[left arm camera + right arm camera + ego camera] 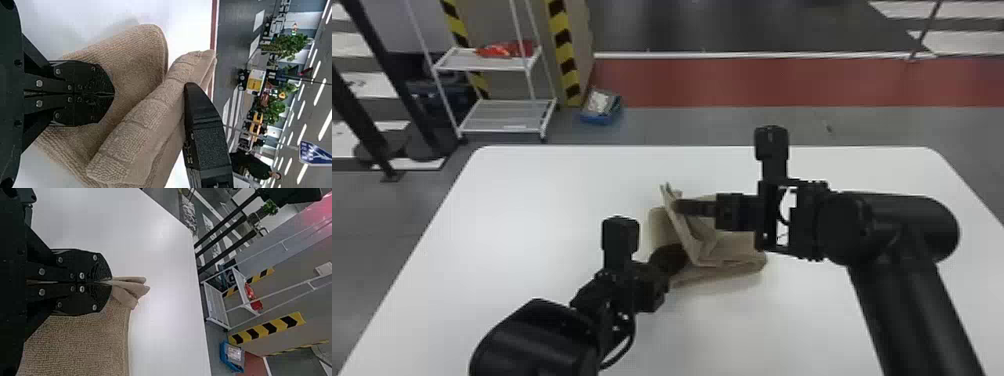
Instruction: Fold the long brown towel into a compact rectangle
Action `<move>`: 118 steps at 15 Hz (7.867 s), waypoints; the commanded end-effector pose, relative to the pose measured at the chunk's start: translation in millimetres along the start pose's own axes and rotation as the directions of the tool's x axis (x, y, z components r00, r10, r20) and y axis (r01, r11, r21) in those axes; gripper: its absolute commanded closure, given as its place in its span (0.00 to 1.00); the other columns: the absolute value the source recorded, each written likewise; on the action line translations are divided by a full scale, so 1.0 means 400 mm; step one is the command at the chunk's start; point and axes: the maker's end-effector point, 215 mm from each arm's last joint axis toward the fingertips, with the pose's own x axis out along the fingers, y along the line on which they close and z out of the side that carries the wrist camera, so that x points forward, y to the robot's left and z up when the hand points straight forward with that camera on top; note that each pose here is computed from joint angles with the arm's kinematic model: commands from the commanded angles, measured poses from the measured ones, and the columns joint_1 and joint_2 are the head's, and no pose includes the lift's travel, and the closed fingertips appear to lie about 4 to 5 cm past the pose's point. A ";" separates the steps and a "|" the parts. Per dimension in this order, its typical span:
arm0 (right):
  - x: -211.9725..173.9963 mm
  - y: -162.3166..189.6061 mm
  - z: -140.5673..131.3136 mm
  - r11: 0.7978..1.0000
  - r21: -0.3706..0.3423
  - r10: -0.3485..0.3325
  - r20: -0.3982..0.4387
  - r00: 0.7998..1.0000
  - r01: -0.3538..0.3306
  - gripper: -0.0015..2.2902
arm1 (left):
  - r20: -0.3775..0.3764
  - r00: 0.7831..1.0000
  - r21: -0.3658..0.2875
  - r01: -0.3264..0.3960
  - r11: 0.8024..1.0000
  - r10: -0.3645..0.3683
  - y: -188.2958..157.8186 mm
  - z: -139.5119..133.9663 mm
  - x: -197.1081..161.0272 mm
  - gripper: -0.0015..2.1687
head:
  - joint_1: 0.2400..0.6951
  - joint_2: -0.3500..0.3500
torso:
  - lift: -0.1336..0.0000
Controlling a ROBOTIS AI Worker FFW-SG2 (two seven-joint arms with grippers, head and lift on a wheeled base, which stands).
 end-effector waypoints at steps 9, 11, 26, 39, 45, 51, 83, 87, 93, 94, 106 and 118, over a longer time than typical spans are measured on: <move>-0.084 0.018 -0.041 0.994 0.090 0.057 0.053 0.997 -0.061 0.02 | 0.018 1.000 -0.002 0.001 1.000 -0.001 -0.004 0.013 0.001 0.81 | 1.00 0.54 | 0.10; -0.158 -0.015 -0.053 0.997 0.076 0.010 0.086 0.996 -0.016 0.02 | 0.033 0.999 -0.001 0.002 1.000 -0.002 -0.005 0.025 0.000 0.74 | 1.00 0.52 | 0.10; -0.361 -0.184 -0.265 0.967 -0.072 -0.229 0.170 0.958 0.244 0.85 | 0.061 0.998 0.000 0.004 1.000 -0.004 -0.018 0.036 0.009 0.63 | 1.00 0.29 | 0.10; -0.213 -0.371 -0.139 0.953 -0.046 -0.293 0.126 0.948 0.300 0.85 | 0.170 0.985 -0.006 0.021 1.000 -0.020 -0.046 0.126 -0.151 0.37 | 1.00 0.29 | 0.10; -0.279 -0.486 -0.049 0.927 0.001 -0.369 0.168 0.914 0.374 0.85 | 0.243 0.965 0.036 0.091 0.995 -0.098 -0.108 0.245 -0.180 0.26 | 1.00 0.27 | 0.10; -0.406 -0.492 0.039 0.947 0.005 -0.293 0.423 0.857 0.322 0.85 | 0.261 0.962 0.034 0.078 0.996 -0.085 -0.067 0.276 -0.151 0.25 | 1.00 0.17 | 0.10; -0.558 -0.202 -0.012 0.998 0.044 0.015 0.542 0.841 -0.046 0.85 | 0.194 0.969 0.018 0.155 0.988 -0.156 -0.040 0.055 -0.122 0.87 | 1.00 0.24 | 0.10; -0.530 -0.178 0.001 0.997 0.044 0.027 0.542 0.840 -0.061 0.85 | 0.159 0.960 0.003 0.234 0.972 -0.232 -0.165 0.019 -0.129 0.87 | 1.00 0.17 | 0.10; -0.397 -0.136 0.022 0.996 -0.069 -0.019 0.521 0.853 0.064 0.85 | 0.314 0.945 -0.003 0.099 0.995 -0.094 -0.054 0.152 -0.236 0.87 | 1.00 0.20 | 0.10; -0.372 -0.142 0.025 0.992 -0.089 -0.029 0.519 0.854 0.087 0.85 | 0.349 0.935 -0.012 0.066 0.998 -0.058 -0.017 0.180 -0.264 0.87 | 1.00 0.22 | 0.10; -0.356 -0.279 -0.202 0.975 -0.075 -0.160 0.425 0.891 0.211 0.85 | 0.406 0.914 -0.024 0.012 1.000 -0.001 0.052 0.260 -0.295 0.87 | 1.00 0.37 | 0.10; -0.401 -0.227 -0.137 0.984 -0.052 -0.122 0.489 0.864 0.168 0.85 | 0.400 0.916 -0.038 -0.024 0.999 0.037 0.074 0.265 -0.280 0.87 | 1.00 0.37 | 0.10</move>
